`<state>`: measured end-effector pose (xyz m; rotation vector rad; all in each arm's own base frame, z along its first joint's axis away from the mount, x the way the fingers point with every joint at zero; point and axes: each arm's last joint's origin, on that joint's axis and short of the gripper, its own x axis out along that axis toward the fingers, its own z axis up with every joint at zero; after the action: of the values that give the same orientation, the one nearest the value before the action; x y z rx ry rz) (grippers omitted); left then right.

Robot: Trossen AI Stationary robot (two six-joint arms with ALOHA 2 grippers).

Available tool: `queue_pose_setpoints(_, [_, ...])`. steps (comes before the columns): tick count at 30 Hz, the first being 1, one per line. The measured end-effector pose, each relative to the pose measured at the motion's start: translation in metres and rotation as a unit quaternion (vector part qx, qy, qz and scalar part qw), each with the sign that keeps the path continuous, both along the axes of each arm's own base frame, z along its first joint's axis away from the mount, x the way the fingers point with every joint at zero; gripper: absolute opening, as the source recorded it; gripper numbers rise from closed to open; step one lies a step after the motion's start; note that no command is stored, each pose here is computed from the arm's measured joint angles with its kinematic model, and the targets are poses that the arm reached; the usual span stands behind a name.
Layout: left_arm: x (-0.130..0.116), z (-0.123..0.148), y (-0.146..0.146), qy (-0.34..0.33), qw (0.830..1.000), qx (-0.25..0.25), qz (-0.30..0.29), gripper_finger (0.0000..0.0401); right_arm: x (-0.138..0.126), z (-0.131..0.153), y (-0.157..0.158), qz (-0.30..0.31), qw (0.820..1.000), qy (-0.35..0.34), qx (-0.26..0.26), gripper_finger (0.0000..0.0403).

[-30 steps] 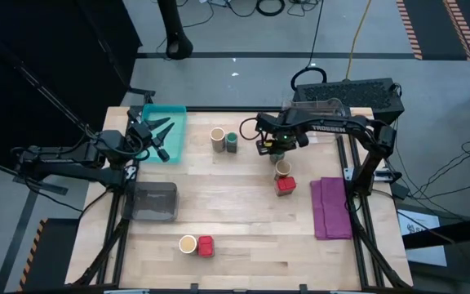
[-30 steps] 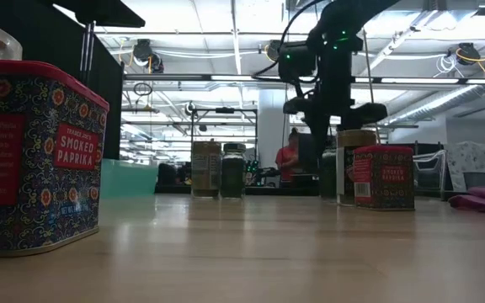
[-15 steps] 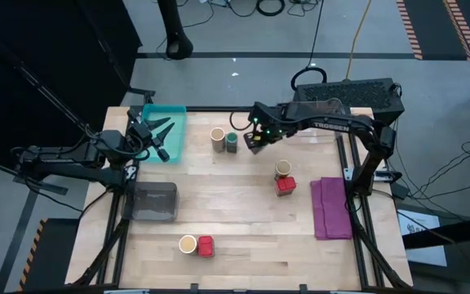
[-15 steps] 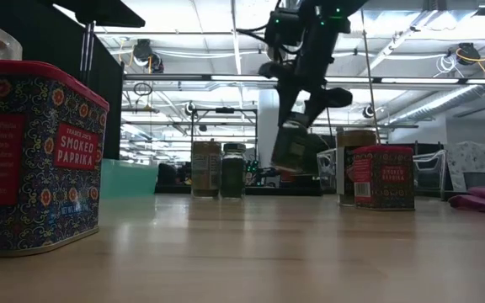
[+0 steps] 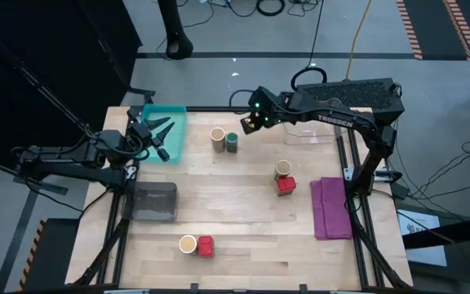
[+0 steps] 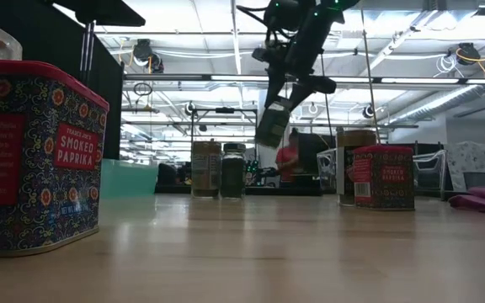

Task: Sort spices by type
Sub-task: Put the right green seasoning bottle into the transparent bin

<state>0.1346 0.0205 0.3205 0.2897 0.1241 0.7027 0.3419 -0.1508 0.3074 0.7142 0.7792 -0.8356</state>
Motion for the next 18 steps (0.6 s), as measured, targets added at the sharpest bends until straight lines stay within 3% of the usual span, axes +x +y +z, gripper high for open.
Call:
queue_pose_setpoints(6, [0.000, 0.001, 0.000, -0.006, 1.000, 0.000, 0.000, 0.0097, -0.013, 0.018, -0.027, -0.030, 0.999, 0.006, -0.035, 0.0171])
queue_pose_setpoints(18, [0.000, 0.001, 0.000, -0.006, 1.000, 0.000, 0.000, 0.0097, -0.090, 0.060, -0.067, -0.117, 0.983, 0.135, 0.048, 0.0171])
